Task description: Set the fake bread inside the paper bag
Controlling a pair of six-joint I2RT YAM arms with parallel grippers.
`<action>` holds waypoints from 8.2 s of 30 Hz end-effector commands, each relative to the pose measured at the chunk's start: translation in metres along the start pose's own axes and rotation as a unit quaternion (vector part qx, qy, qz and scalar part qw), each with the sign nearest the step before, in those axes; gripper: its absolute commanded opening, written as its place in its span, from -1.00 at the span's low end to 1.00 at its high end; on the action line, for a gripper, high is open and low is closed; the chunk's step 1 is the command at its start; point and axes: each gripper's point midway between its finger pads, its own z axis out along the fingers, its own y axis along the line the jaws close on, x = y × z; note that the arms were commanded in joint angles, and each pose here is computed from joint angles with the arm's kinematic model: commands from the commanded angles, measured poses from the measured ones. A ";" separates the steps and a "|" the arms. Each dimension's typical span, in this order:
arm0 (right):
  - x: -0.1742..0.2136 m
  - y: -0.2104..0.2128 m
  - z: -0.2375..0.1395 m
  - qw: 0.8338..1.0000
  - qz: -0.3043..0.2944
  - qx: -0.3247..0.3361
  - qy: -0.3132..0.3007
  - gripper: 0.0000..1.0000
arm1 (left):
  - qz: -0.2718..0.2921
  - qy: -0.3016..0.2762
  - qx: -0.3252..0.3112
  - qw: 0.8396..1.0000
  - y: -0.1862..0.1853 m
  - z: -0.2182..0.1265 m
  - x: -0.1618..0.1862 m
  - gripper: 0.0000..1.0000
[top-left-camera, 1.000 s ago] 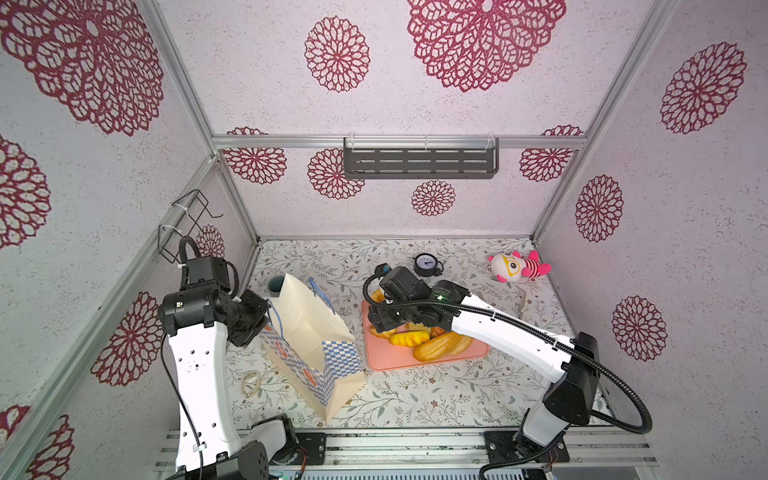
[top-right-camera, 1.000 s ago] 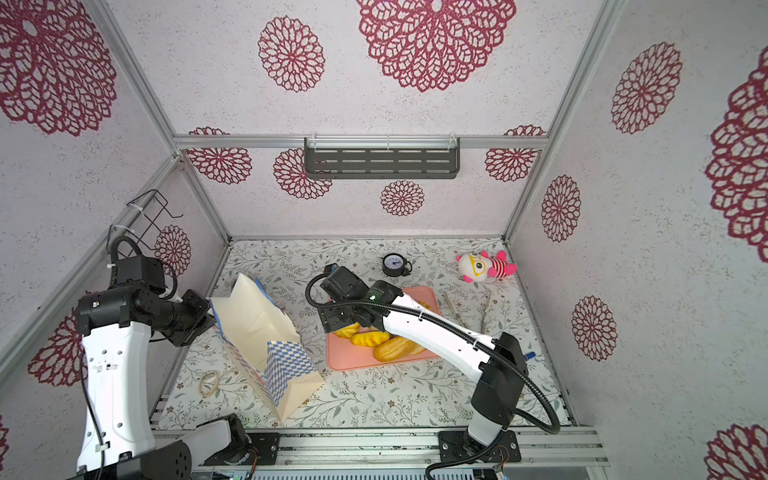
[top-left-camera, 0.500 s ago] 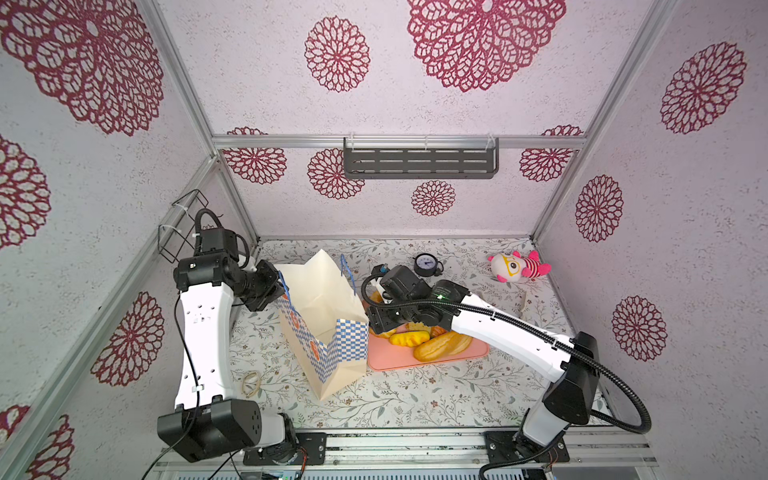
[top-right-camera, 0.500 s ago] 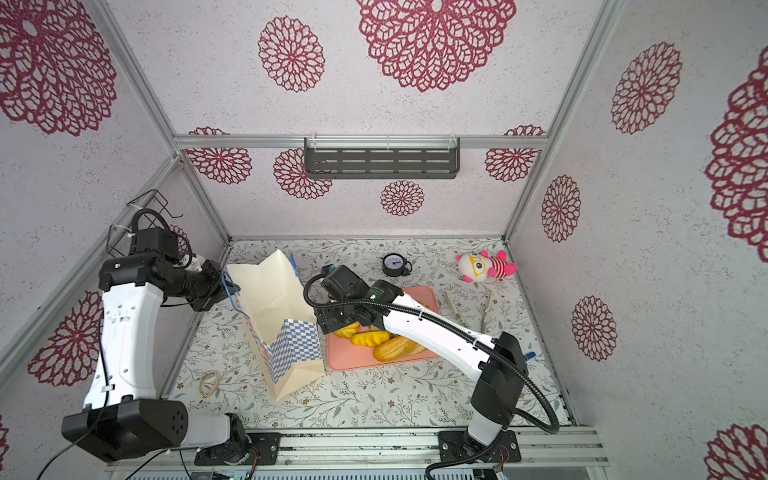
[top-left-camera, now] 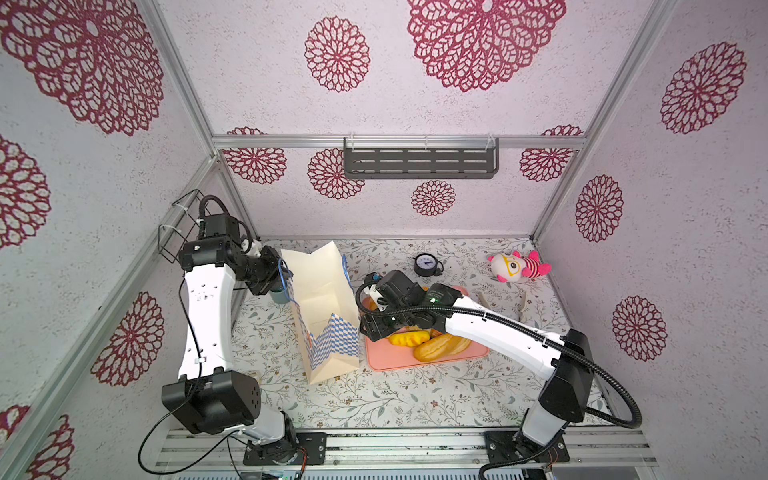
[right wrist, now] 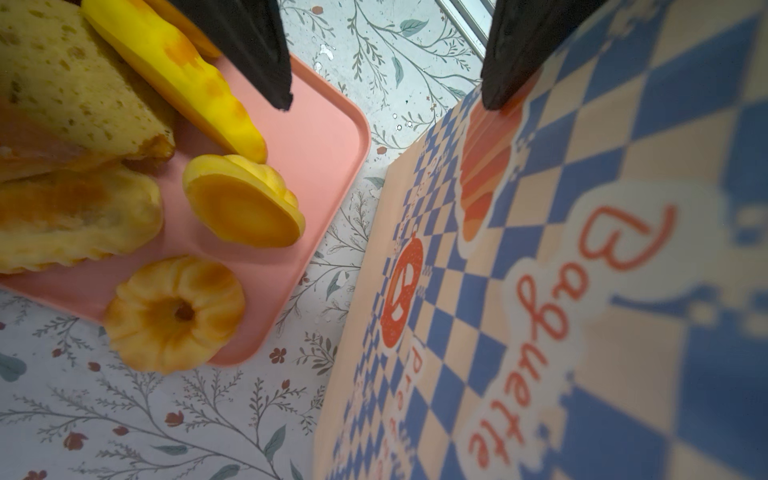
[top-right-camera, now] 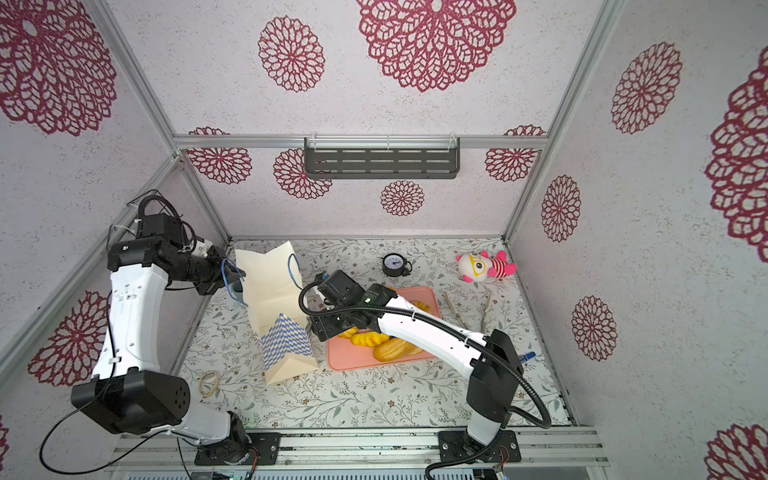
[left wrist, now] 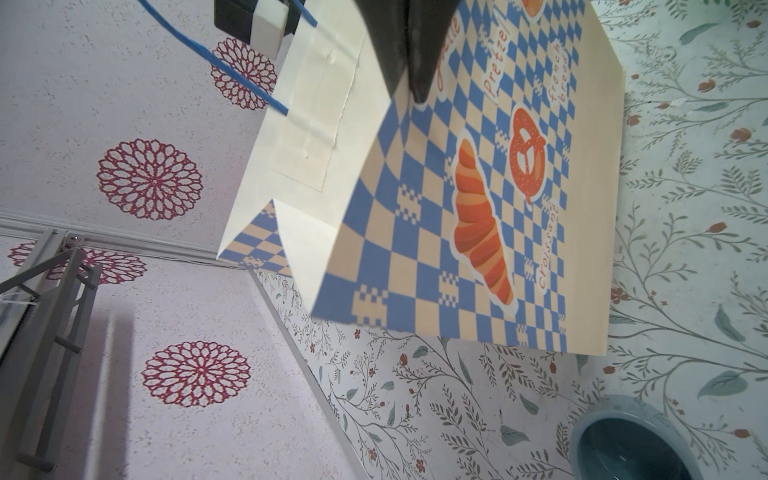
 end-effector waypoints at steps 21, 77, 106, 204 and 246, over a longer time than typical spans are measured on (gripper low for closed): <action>-0.018 -0.044 -0.049 0.992 0.013 0.116 -0.039 0.79 | -0.068 -0.189 -0.101 0.974 0.025 -0.096 -0.028 0.95; 0.208 -0.397 -0.132 0.830 0.497 0.253 -0.029 0.95 | 0.327 -0.222 0.082 0.915 -0.182 -0.076 0.184 0.95; 0.219 -0.392 -0.109 0.844 0.439 0.300 0.073 0.97 | 0.343 -0.110 0.079 0.930 -0.199 0.014 0.221 0.95; -0.007 -0.257 -0.219 0.881 0.425 0.000 -0.208 -0.26 | 0.318 0.029 0.154 0.935 -0.256 0.082 0.249 0.81; 0.110 -0.147 -0.165 0.958 0.254 0.106 0.077 -0.24 | 0.158 -0.258 -0.176 0.937 0.017 -0.154 0.123 0.95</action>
